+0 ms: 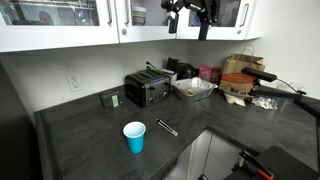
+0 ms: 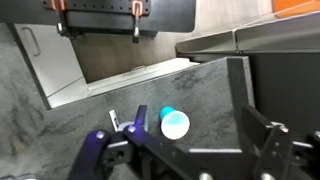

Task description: Pick the marker and put it in the cup

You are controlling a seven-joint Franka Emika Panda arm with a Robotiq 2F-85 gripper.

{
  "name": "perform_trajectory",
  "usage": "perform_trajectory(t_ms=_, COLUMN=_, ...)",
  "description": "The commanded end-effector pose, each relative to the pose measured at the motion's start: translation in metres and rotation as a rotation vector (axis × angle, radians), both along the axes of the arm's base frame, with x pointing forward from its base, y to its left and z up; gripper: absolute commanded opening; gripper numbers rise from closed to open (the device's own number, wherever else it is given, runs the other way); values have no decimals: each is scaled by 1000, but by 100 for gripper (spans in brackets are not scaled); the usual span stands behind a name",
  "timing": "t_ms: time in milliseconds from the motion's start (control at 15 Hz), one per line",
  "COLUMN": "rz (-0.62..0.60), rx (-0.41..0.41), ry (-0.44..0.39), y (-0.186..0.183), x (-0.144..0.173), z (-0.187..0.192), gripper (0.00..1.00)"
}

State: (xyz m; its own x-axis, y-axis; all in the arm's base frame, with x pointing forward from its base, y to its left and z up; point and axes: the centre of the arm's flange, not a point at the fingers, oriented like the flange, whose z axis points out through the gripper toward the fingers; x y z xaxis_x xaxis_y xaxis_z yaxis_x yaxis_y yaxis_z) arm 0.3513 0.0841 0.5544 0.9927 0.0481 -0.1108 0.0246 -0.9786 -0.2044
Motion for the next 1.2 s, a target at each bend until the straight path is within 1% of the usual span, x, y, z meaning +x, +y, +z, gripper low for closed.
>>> perform_trajectory(t_ms=0, rz=49, rx=-107, ry=-57, y=4, x=24, z=-46, gripper=100)
perform_trajectory(t_ms=67, rz=62, rx=-124, ry=-71, y=4, x=33, z=-63, gripper=100)
perform_trajectory(t_ms=133, rz=75, rx=-153, ry=-124, y=5, x=45, z=-83, gripper=100)
perform_trajectory(t_ms=200, rz=78, rx=-175, ry=-155, y=4, x=57, z=-100, gripper=100)
perform_trajectory(t_ms=400, rz=94, rx=-201, ry=-186, y=2, x=94, z=-155, gripper=100)
perform_trajectory(t_ms=600, rz=107, rx=-211, ry=-121, y=-10, x=122, z=-208, gripper=100)
perform_trajectory(t_ms=733, rz=99, rx=-214, ry=-34, y=-20, x=136, z=-249, gripper=100)
perform_trajectory(t_ms=800, rz=89, rx=-235, ry=11, y=-25, x=142, z=-270, gripper=100)
perform_trajectory(t_ms=867, rz=94, rx=-226, ry=56, y=-28, x=147, z=-285, gripper=100)
perform_trajectory(t_ms=1000, rz=115, rx=-231, ry=114, y=-28, x=153, z=-309, gripper=100)
perform_trajectory(t_ms=1067, rz=128, rx=-225, ry=197, y=-24, x=151, z=-312, gripper=100)
perform_trajectory(t_ms=1133, rz=93, rx=-223, ry=114, y=-30, x=138, z=-317, gripper=100)
